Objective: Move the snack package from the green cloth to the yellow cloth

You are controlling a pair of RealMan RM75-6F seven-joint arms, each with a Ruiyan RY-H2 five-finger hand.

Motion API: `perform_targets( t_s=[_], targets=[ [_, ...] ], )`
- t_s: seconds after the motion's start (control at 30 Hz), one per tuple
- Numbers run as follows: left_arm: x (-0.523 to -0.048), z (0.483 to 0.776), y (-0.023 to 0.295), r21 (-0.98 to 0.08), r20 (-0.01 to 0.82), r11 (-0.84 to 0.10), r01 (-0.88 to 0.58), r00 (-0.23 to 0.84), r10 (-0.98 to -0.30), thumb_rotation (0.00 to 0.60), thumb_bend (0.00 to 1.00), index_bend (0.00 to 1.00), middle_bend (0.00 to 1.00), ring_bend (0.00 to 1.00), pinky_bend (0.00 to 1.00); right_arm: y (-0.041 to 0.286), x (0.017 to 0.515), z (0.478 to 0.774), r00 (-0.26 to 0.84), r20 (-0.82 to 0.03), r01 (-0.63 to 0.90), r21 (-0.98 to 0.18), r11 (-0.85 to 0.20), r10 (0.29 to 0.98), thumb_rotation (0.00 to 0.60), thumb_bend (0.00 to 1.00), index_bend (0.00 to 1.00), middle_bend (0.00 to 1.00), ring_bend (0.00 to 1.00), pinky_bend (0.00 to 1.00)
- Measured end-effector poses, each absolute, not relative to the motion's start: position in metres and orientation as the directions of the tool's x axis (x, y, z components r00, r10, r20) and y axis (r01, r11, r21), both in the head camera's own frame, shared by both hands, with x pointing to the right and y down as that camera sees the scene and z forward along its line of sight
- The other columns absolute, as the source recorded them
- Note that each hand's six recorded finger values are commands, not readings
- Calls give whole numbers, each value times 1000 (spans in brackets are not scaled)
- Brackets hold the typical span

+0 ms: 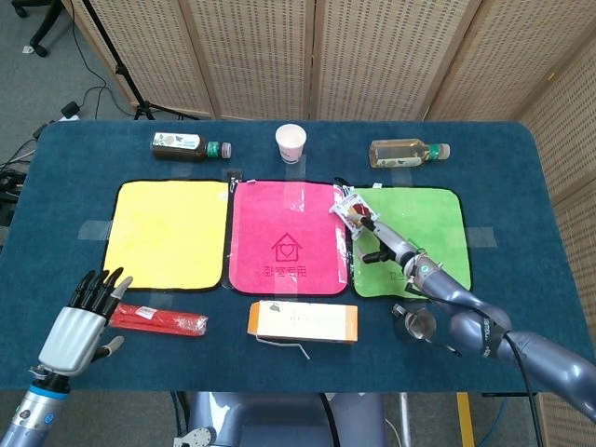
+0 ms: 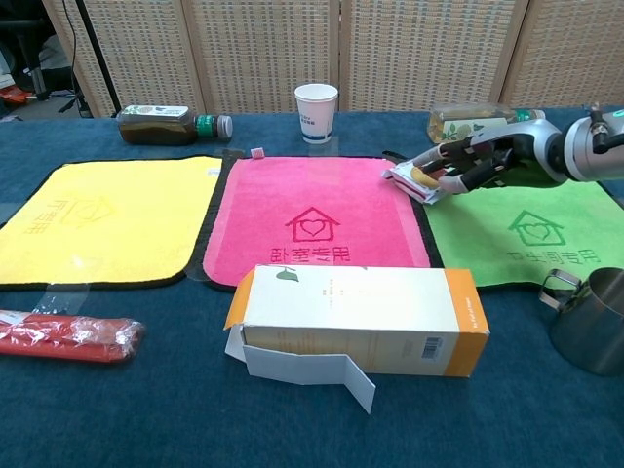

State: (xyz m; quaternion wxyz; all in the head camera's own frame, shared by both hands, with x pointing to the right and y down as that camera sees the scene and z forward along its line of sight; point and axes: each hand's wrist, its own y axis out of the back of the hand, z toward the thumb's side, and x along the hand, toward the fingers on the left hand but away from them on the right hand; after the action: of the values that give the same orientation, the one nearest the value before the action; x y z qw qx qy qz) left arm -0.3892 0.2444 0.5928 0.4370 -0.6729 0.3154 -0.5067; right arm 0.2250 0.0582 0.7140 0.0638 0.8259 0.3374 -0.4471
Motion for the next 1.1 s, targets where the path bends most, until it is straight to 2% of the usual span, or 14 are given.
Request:
perform_targets(
  t_s=[0.37,1.1],
  targets=[
    [-388,593,245,-907,407,-421,19,291,-865,600,126,0,0,0,0,38,228,687,369,-746,592,-272,-758,555,600,645,78,0,0,0],
    [-386,598,246,-902,420,-430,33,291,-860,600,125,0,0,0,0,16,237,706,303,-791,584,-287,-759,531,600,646,81,0,0,0]
  ],
)
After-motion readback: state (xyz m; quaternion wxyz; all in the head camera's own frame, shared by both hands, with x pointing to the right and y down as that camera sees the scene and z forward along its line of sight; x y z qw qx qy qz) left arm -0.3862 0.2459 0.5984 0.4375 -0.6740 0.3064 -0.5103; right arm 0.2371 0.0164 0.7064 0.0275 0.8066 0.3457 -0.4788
